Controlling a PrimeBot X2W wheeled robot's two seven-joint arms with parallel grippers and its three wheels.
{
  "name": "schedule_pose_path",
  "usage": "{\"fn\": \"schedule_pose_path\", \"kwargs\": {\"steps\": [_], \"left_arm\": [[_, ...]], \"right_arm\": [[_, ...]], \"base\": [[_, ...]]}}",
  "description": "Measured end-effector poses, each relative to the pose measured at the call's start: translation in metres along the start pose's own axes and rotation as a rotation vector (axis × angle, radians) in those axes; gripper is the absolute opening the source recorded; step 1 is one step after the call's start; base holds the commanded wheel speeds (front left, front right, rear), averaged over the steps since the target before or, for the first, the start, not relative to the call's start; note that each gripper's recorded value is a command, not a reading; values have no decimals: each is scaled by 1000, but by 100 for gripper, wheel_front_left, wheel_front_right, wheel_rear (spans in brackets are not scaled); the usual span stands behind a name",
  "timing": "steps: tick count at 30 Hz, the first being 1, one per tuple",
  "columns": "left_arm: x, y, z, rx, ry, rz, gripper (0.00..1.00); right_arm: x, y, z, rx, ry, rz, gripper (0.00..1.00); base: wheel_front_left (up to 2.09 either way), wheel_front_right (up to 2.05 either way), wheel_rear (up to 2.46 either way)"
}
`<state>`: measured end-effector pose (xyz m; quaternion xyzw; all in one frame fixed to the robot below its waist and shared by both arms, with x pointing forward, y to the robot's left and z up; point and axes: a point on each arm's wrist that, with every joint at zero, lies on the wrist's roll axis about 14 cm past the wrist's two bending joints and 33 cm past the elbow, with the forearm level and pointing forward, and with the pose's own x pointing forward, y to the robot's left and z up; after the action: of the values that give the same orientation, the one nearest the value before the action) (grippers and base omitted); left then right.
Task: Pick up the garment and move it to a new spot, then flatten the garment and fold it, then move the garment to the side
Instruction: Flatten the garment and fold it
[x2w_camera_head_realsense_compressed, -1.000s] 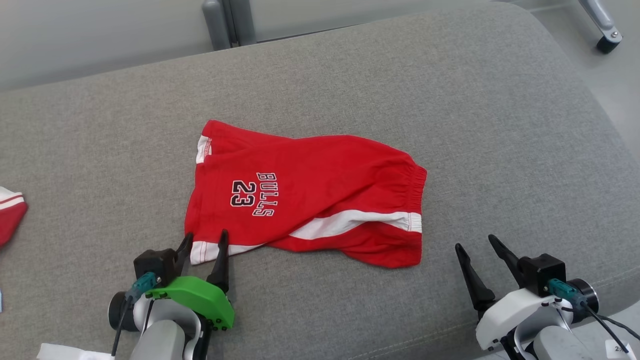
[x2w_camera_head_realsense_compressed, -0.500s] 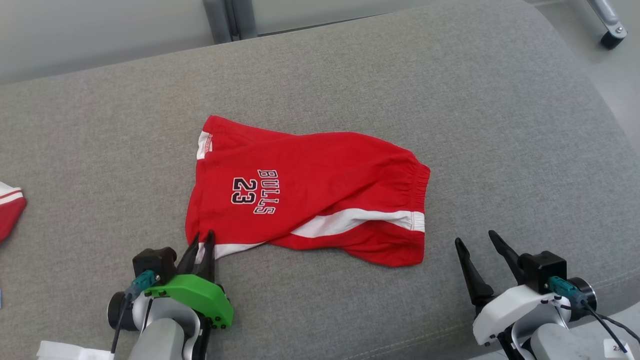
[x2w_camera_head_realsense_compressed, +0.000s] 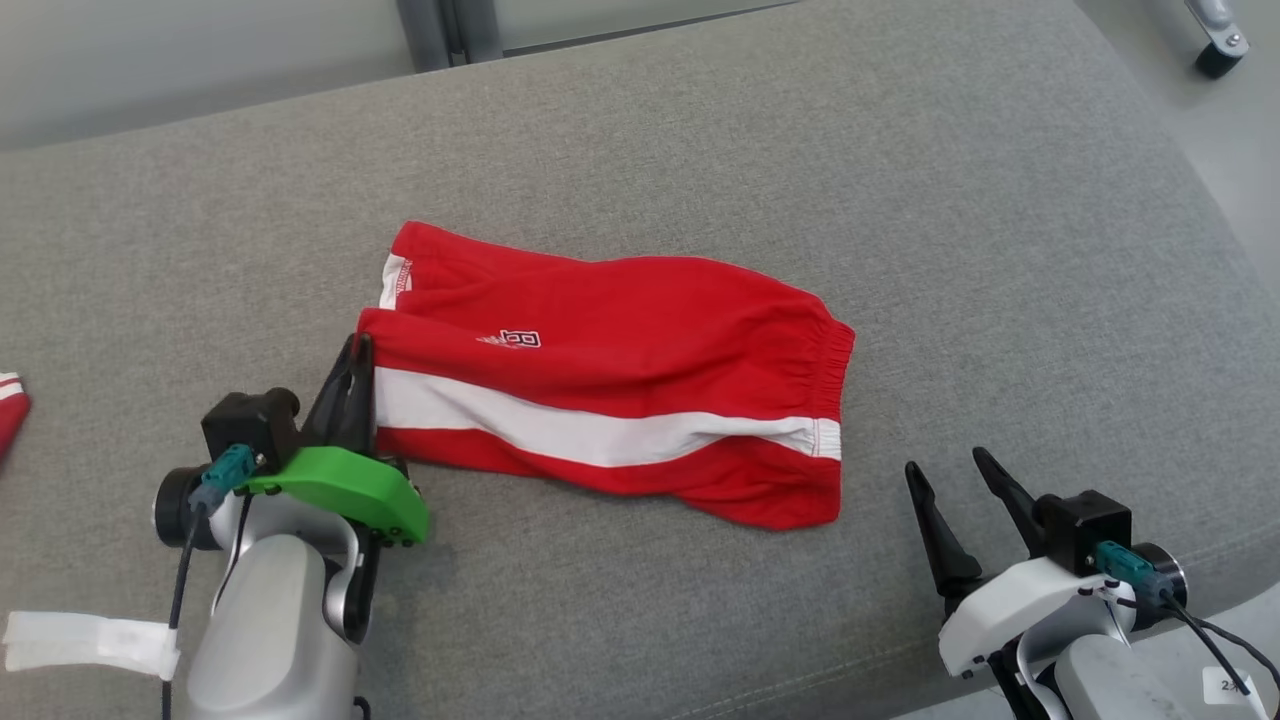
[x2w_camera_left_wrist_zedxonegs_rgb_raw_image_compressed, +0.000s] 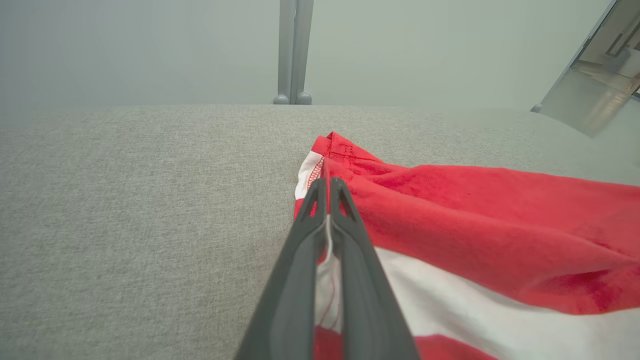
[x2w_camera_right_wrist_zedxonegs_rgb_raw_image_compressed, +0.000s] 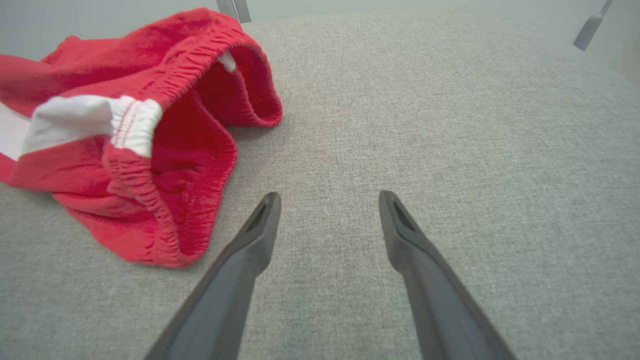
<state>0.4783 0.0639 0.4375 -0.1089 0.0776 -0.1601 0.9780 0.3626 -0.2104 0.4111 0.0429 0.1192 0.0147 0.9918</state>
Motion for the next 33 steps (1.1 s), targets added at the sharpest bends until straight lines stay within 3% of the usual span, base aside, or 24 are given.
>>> {"fn": "schedule_pose_path", "kwargs": {"steps": [6,7,8,9,10,19,33], "left_arm": [[20,21,-12,47,65,45,2],[24,23,-12,59,70,47,30],[28,26,-14,76,80,48,48],[32,28,-17,75,90,55,84],[34,30,-20,72,100,62,100],[30,41,-26,84,95,104,100],[-59,61,-1,119,-3,209,100]], "right_arm": [[1,-4,2,9,-6,-22,100],[1,-7,4,11,-11,-30,100],[1,-8,6,12,-17,-37,100],[1,-11,6,13,-18,-45,100],[1,-13,6,15,-20,-55,100],[9,-11,23,24,-76,-61,100],[22,46,54,27,-172,101,100]], "base": [[0,0,0],[0,0,0],[0,0,0],[0,0,0],[0,0,0],[0,0,0],[0,0,0]]}}
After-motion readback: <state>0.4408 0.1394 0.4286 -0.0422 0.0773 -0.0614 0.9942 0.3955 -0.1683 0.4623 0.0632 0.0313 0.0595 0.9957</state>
